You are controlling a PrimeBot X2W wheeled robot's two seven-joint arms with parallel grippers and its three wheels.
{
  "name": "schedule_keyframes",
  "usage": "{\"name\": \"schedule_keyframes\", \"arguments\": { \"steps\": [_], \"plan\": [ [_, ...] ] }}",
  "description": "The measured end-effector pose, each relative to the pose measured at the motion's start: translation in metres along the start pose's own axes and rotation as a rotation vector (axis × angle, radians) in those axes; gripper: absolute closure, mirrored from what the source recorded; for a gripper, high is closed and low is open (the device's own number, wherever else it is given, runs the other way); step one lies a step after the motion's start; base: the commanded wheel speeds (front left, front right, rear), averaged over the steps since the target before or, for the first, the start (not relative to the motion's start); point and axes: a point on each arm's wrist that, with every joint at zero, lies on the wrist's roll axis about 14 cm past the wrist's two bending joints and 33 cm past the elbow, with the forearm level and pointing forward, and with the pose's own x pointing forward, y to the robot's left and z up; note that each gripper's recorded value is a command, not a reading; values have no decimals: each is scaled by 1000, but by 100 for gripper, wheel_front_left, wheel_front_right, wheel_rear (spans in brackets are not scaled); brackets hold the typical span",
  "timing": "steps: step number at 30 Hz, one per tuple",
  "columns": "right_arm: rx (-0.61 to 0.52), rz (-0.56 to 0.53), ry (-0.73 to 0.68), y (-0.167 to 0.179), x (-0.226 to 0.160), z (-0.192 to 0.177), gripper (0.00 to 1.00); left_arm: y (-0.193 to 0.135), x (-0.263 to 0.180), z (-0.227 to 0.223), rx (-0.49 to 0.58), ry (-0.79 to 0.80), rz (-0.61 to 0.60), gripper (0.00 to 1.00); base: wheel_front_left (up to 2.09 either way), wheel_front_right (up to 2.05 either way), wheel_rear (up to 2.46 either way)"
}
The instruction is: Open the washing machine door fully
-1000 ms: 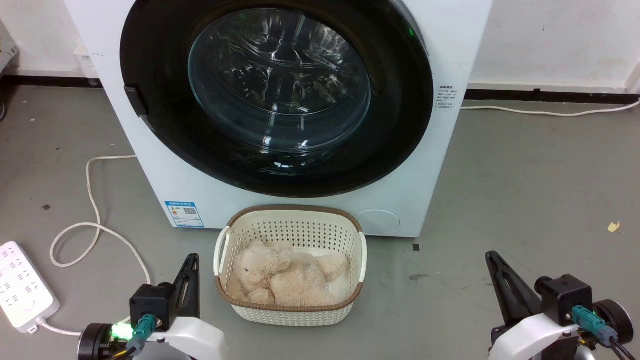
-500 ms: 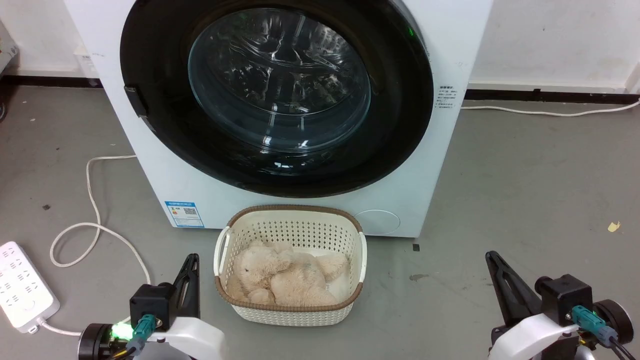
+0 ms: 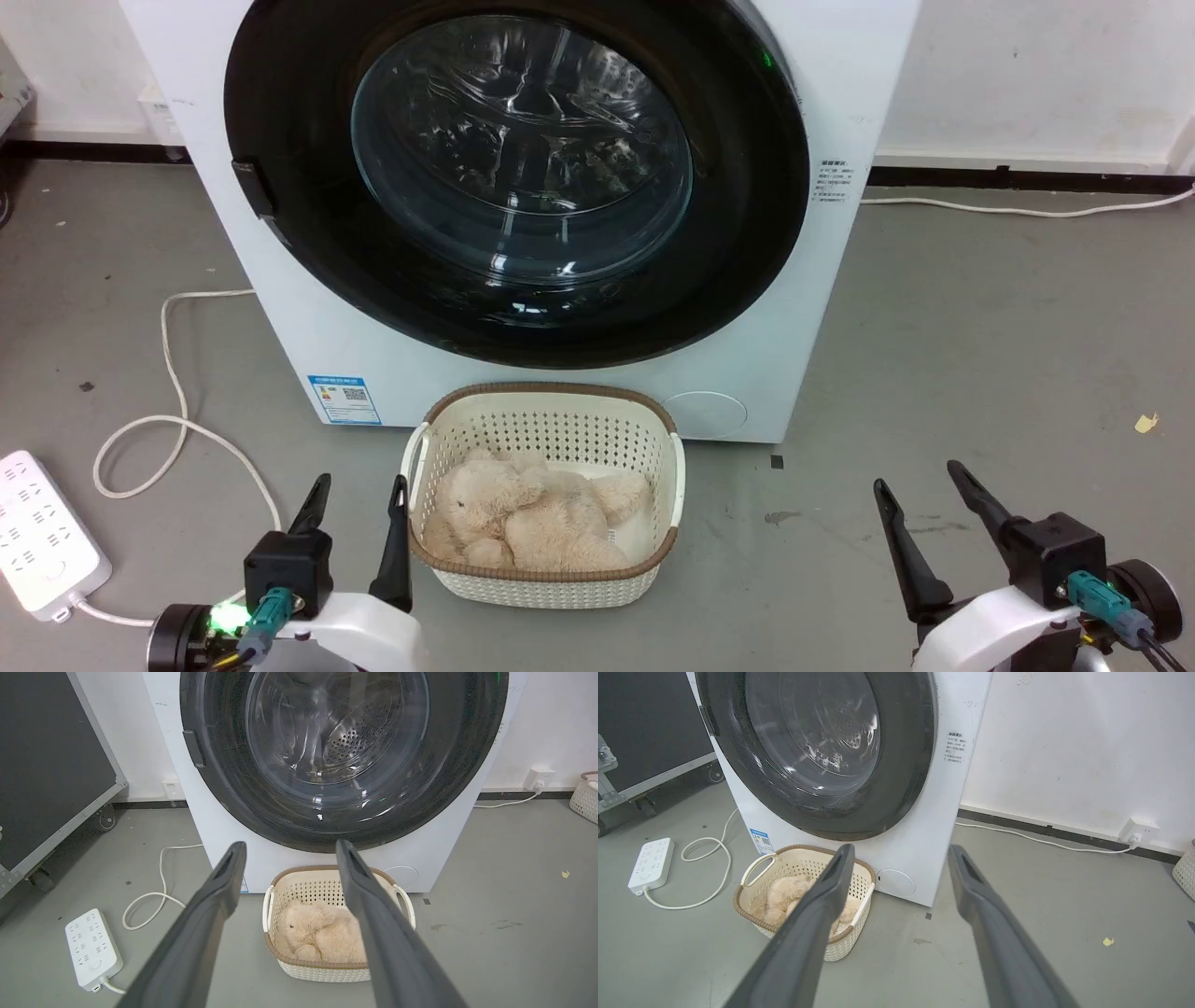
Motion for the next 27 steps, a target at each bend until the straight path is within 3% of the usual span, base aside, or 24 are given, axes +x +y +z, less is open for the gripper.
{"name": "schedule_keyframes", "arguments": {
  "steps": [27],
  "plan": [
    [4, 14, -50, -3, 21, 7, 0, -8, 6, -7, -1, -10, -4, 0, 0, 0, 0]
  ]
}}
